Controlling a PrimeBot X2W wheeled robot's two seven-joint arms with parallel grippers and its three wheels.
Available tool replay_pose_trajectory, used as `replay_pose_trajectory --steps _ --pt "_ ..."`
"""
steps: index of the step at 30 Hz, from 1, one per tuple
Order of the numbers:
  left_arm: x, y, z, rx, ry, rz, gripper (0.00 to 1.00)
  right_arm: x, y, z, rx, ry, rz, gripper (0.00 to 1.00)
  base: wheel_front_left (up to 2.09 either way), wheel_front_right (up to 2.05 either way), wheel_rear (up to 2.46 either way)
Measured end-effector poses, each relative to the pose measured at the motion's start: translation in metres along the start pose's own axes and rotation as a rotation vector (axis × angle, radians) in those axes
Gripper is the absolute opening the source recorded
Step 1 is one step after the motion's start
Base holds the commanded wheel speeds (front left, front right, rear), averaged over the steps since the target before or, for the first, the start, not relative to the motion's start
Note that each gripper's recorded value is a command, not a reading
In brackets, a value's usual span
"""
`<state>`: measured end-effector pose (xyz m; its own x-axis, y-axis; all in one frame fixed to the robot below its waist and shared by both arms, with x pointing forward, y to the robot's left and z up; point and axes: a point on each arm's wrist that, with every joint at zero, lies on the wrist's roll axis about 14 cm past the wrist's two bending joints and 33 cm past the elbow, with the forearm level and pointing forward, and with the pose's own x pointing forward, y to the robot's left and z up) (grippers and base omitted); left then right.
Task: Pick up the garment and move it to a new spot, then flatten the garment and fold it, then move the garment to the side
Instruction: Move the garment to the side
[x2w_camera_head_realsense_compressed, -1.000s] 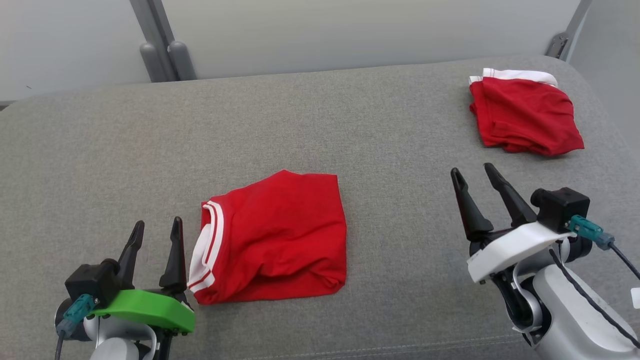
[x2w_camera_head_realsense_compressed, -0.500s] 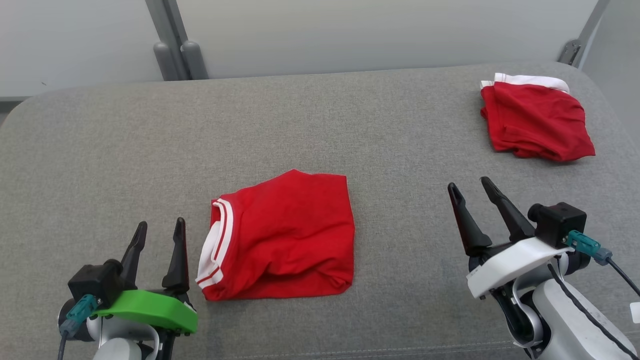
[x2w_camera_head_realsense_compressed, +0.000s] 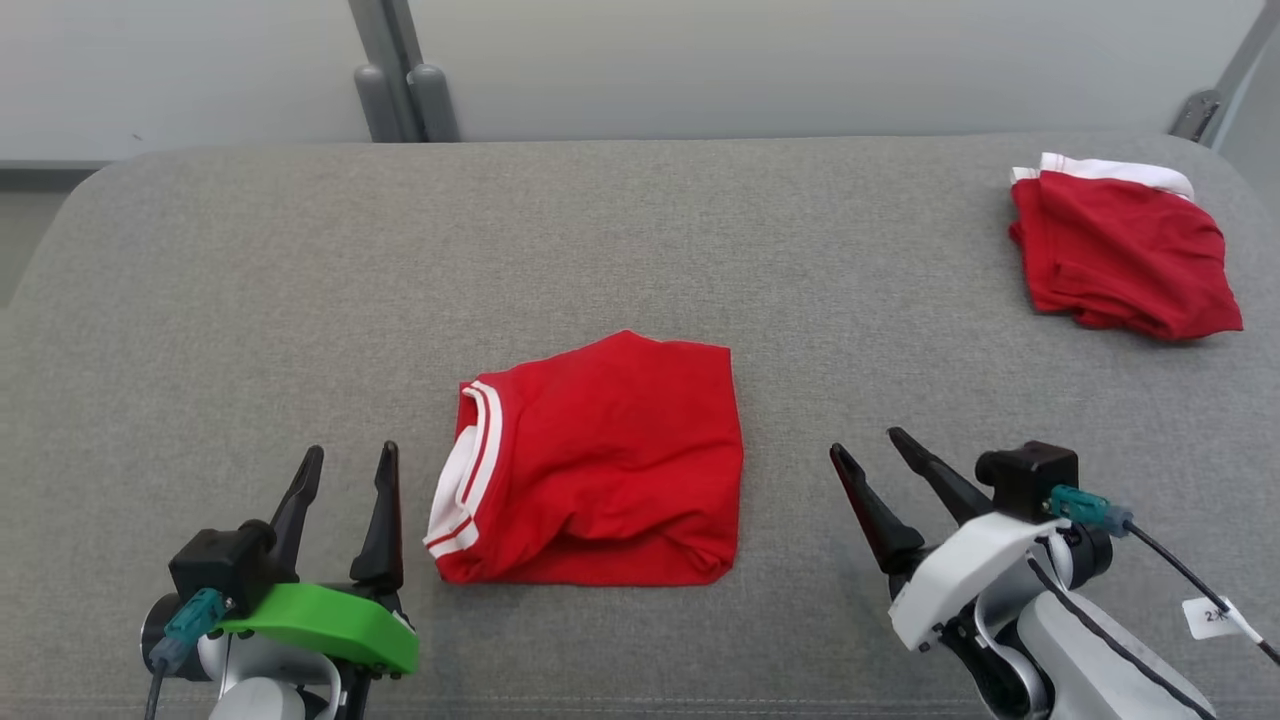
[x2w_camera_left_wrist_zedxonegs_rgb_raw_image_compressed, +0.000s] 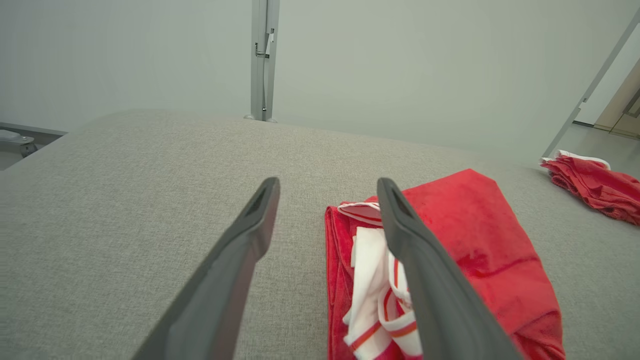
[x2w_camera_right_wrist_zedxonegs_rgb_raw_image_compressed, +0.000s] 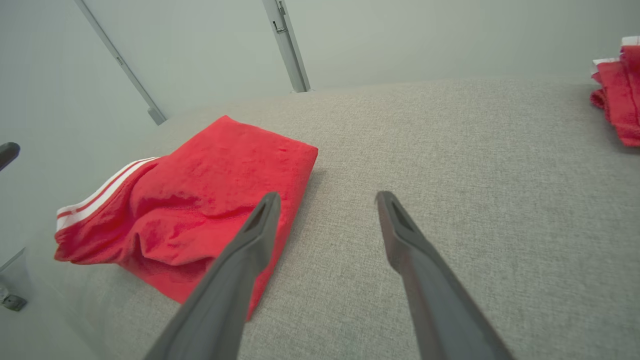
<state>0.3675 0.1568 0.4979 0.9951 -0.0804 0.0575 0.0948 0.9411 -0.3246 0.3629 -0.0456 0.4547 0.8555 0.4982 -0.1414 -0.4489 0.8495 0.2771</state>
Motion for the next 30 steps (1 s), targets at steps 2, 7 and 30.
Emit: replay_pose_trajectory --steps 2,7,30 --pt "-0.002 0.004 0.0 0.001 0.0 0.012 1.0 0.007 0.003 -0.003 -0.014 0.031 0.021 1.0 0.0 0.0 0.0" --pt "-0.009 0.013 0.0 0.003 0.002 0.043 1.0 0.025 0.01 -0.012 -0.012 0.103 0.067 1.0 0.0 0.0 0.0" --pt "-0.038 0.064 0.003 0.023 0.006 0.221 1.0 0.083 0.03 -0.068 0.189 0.388 0.116 1.0 0.0 0.0 0.0"
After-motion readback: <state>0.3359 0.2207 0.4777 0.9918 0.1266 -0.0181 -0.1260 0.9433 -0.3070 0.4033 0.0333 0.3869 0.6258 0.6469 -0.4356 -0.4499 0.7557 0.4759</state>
